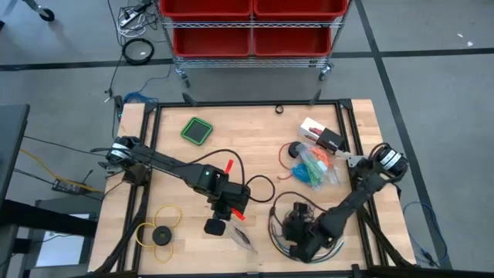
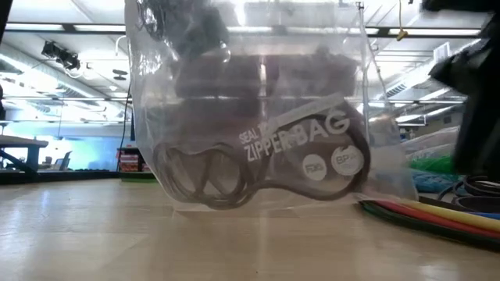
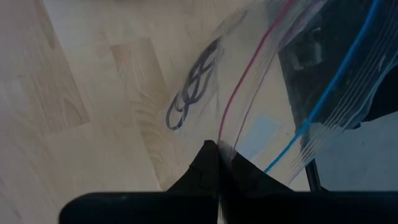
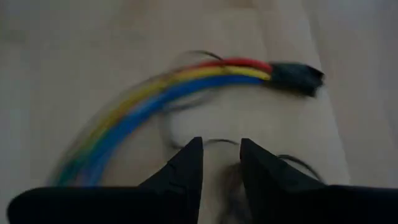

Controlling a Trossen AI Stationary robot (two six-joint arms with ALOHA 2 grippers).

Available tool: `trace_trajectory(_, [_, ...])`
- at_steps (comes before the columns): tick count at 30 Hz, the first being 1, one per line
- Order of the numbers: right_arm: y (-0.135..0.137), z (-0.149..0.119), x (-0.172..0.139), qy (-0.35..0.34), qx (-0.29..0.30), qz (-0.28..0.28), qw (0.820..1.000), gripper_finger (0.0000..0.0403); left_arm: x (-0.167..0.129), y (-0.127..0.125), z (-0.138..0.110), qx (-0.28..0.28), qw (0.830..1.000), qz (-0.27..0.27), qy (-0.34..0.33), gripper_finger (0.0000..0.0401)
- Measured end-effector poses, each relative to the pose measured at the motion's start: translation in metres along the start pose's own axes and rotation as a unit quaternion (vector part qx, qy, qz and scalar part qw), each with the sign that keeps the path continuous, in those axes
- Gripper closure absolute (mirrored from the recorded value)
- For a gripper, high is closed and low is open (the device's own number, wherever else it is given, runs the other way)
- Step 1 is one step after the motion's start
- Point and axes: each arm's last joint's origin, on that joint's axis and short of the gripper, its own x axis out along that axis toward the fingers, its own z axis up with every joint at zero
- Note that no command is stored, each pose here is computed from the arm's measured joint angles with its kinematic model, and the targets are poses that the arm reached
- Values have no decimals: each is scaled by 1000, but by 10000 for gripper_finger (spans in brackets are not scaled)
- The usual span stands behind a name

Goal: Sort rubber bands
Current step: Put the black rubber band into the transparent zip bag

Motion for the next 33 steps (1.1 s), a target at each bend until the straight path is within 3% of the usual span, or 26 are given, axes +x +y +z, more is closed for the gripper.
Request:
trace_trajectory(6, [-24, -3, 22, 15, 5, -30, 999, 307, 0, 0, 0, 0, 1000, 0, 0, 400])
trace_trajectory(13, [-34, 1, 32, 73, 20, 28, 997, 328, 0, 0, 0, 0, 1000, 0, 0, 400])
trace_trajectory(33, [-39, 16, 20, 22, 51, 28, 998, 335, 1, -2, 0, 4, 1000, 4, -1, 400])
